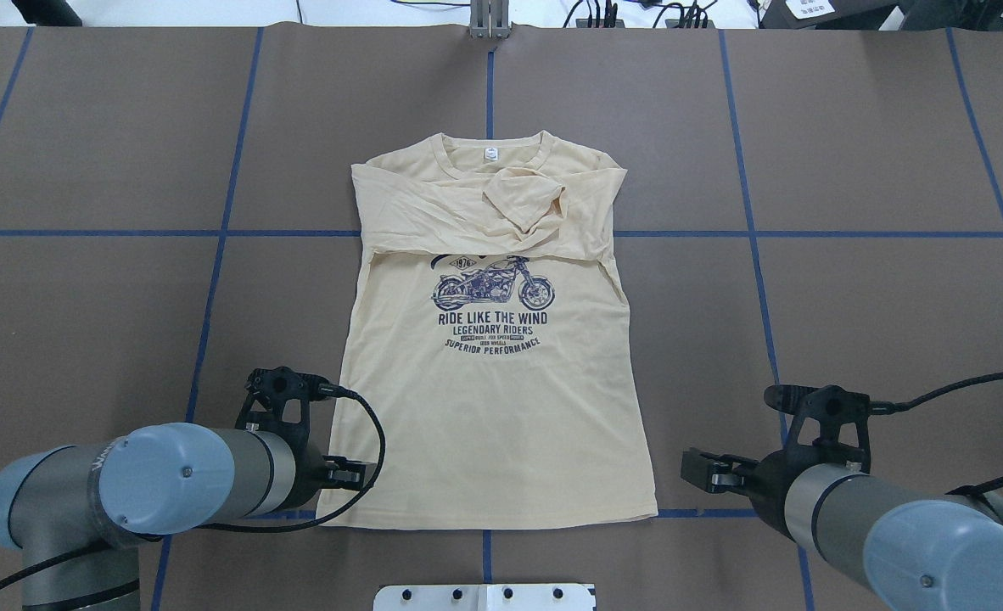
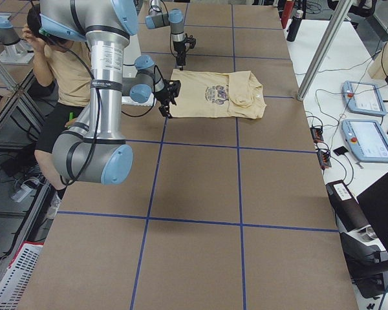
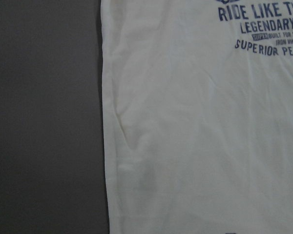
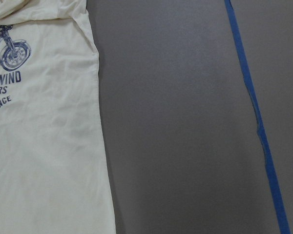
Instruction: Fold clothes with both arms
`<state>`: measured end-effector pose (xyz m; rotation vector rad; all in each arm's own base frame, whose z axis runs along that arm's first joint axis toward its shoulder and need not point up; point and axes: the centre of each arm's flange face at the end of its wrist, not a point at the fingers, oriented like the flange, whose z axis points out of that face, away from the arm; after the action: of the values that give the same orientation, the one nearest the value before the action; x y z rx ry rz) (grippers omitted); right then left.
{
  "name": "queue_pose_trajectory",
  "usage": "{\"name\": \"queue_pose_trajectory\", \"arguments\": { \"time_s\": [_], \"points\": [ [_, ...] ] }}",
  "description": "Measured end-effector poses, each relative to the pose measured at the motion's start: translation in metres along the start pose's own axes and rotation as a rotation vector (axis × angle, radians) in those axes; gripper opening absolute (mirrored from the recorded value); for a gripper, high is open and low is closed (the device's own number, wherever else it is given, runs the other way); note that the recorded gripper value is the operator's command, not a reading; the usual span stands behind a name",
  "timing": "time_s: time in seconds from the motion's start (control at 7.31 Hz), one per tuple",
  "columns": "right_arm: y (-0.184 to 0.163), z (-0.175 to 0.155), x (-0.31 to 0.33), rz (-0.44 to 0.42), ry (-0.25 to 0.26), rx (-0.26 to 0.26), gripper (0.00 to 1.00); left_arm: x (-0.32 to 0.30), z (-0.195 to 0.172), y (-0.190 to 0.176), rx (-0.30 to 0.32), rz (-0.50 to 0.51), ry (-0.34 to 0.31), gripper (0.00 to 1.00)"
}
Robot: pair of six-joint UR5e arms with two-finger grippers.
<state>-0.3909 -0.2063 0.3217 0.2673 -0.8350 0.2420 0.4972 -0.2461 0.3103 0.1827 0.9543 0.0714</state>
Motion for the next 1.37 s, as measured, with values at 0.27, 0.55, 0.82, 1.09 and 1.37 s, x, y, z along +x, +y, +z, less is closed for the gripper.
{"name": "queue_pose_trajectory", "arguments": {
  "time_s": [0.27,0.55,0.82,1.09,1.37],
  "points": [
    [0.0,-0.006,-0.038,-0.007,0.031,0.0,0.99,-0.005,0.008,0.018,-0.028,-0.005,-0.015,0.63],
    [0.004,-0.007,-0.048,-0.008,0.041,-0.003,0.99,-0.002,0.015,0.041,-0.063,-0.027,-0.021,0.6],
    [0.009,-0.007,-0.051,-0.013,0.041,-0.001,0.99,0.003,0.019,0.057,-0.088,-0.046,-0.021,0.59],
    [0.01,-0.006,-0.051,-0.015,0.041,0.0,0.99,0.004,0.019,0.061,-0.094,-0.05,-0.022,0.57],
    [0.011,-0.005,-0.051,-0.017,0.043,0.0,0.99,0.003,0.02,0.061,-0.098,-0.05,-0.024,0.56]
  ]
}}
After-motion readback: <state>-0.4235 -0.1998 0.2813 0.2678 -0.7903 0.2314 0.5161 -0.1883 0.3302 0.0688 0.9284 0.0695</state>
